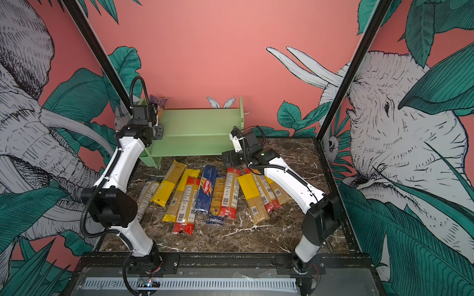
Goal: Place and organize the pasta boxes and bags onto the shelf
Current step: 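Carry the Ankara pack with the left gripper to the shelf's top tier end, then stand the Ankara pack upright on the shelf, release, and withdraw the left gripper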
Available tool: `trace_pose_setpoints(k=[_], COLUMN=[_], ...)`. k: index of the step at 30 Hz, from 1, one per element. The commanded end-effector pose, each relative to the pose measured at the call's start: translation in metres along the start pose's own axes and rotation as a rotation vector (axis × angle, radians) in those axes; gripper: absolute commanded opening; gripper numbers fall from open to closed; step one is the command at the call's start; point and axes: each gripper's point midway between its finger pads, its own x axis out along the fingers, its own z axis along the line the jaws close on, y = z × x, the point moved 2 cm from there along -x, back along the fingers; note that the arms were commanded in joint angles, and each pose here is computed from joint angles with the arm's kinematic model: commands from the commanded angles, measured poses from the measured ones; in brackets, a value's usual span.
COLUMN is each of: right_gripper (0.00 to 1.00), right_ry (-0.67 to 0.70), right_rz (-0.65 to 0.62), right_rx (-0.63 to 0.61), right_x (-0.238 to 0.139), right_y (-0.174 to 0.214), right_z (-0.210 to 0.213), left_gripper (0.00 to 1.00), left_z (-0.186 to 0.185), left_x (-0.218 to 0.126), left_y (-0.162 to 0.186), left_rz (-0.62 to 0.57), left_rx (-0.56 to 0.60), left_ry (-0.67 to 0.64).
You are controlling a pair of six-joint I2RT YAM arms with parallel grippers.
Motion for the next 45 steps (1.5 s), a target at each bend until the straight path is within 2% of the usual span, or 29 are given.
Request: trace_pose_setpoints(k=[1, 5, 7, 8, 10, 15, 23, 38, 40, 42, 45], right_gripper=[0.99, 0.99, 0.99, 0.99, 0.99, 0.99, 0.99, 0.99, 0.99, 0.99, 0.99], right_ry=[0.001, -0.001, 0.002, 0.003, 0.007, 0.012, 0.043, 0.032, 0.047, 0.060, 0.072], right_rz=[-0.032, -0.026, -0.025, -0.023, -0.026, -0.022, -0.024, -0.044, -0.026, -0.048, -0.043], right_rx=[-0.019, -0.014, -0.011, -0.010, -0.008, -0.005, -0.010, 0.010, 0.007, -0.009, -0.029], right_x=[-0.002, 0.001, 0.001, 0.001, 0.000, 0.000, -0.007, -0.022, -0.019, -0.035, -0.041], right_y=[-0.012, -0.012, -0.011, -0.010, -0.010, -0.009, -0.010, -0.008, -0.002, -0.004, 0.002], right_z=[0.003, 0.003, 0.002, 0.002, 0.002, 0.001, -0.003, 0.000, -0.002, 0.001, 0.004], left_gripper=[0.04, 0.05, 0.12, 0.16, 0.35, 0.71, 0.91, 0.94, 0.94, 0.94, 0.94], left_z=[0.034, 0.044, 0.047, 0.047, 0.046, 0.045, 0.039, 0.021, 0.015, 0.008, -0.006], left_x=[-0.017, -0.015, -0.014, -0.013, -0.013, -0.011, -0.029, -0.084, -0.094, -0.106, -0.122], left_y=[-0.036, -0.033, -0.030, -0.029, -0.026, -0.022, -0.024, -0.009, -0.004, 0.003, 0.019], left_rz=[-0.132, -0.114, -0.111, -0.110, -0.106, -0.106, -0.157, -0.222, -0.227, -0.226, -0.207], left_rx=[-0.061, -0.063, -0.065, -0.065, -0.063, -0.053, -0.078, -0.224, -0.248, -0.264, -0.266], left_ry=[-0.099, -0.129, -0.125, -0.116, -0.110, -0.108, -0.035, 0.173, 0.201, 0.229, 0.221])
